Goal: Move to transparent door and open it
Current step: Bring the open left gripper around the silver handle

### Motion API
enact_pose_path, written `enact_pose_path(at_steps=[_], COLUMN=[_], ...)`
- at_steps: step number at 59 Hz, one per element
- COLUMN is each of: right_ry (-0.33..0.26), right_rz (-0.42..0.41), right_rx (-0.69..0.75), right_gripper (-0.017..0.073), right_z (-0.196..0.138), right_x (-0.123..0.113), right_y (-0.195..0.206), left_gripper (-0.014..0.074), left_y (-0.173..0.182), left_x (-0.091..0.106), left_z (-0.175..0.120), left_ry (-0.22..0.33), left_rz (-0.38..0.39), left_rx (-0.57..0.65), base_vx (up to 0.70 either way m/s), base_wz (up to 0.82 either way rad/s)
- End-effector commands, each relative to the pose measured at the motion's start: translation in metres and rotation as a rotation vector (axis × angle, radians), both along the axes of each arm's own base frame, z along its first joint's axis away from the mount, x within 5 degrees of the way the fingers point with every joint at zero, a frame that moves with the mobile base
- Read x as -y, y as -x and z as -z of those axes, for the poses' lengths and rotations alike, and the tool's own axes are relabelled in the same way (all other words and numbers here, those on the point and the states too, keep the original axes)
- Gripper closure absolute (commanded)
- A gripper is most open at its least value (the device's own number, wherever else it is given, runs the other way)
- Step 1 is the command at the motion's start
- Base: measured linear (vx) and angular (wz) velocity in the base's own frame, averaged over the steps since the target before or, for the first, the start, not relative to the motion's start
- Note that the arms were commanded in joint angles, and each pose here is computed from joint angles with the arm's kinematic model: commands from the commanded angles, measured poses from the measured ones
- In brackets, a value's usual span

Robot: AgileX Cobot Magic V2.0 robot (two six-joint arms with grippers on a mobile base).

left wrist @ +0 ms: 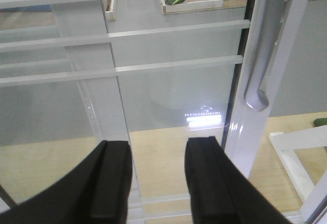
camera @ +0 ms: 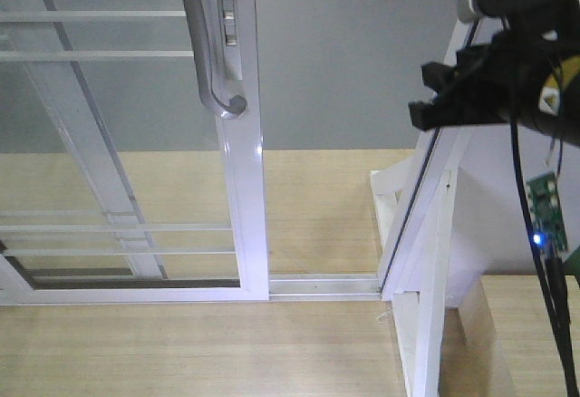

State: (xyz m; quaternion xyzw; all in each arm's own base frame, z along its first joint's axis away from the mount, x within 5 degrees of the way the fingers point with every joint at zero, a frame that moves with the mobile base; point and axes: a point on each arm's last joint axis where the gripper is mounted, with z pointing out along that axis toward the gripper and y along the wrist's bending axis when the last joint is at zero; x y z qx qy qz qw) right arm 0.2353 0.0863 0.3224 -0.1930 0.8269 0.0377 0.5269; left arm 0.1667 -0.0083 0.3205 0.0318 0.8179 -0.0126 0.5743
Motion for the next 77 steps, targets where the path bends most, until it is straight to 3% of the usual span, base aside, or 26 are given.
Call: enact_pose_path(at_steps=[1,4,11,18,31,42,46,59,72,77], right_ry=[-0.070,-0.091,-0.141,-0.159,-0.159,-0.187,-0.203,-0.190,-0.168,-0.165], right_rz=[-0.009,0.000,0.020,0.028,0.028,0.034,0.038,0.050,0.067,0.068], right_rx=[0.117,0.115,0.114,0.117,0.118,0.106,0.099,0.065,0.019,0.013], right_gripper=[0.0252,0.0252,0.0252,0.0252,0.0252,0.0252,0.0252,0.0252,0.0252,0.0252], right_z=[-0.013,-0.010,-0.005,-0.006,-0.006,-0.006,-0.006,-0.002,0.002,0.003], right_x=[0.009,0.013,0.020,0.022,0.022,0.022,0.021,0.023,0.024,0.024], right_y=[0.025,0.035,0.052,0.057,0.058,0.058,0.058,0.059,0.060,0.060], left_gripper=[0.0195,0.0195,0.0195,0.0195,0.0195,0.0193,0.0189,0.0120,0.0086,0.0086], left_y=[-0.009,-0.014,-0.035,-0.057,-0.099,-0.119,-0.126,-0.160,-0.194,-0.205], left_x=[0.004,0.007,0.024,0.042,0.063,0.070,0.072,0.084,0.091,0.094], left_z=[-0.013,-0.009,0.005,0.017,0.033,0.060,0.063,0.047,0.031,0.027], left_ry=[0.060,0.070,0.023,0.017,-0.012,-0.022,0.008,0.016,0.055,0.026], left_rz=[0.002,0.019,0.101,0.152,0.172,0.172,0.163,0.176,0.142,0.143], left_rx=[0.089,0.075,0.041,0.073,0.302,0.307,0.325,0.388,0.447,0.471], base_vx=[0.00,0.00,0.00,0.00,0.00,0.00,0.00,0.00,0.00,0.00], base_wz=[0.00,0.00,0.00,0.00,0.00,0.00,0.00,0.00,0.00,0.00])
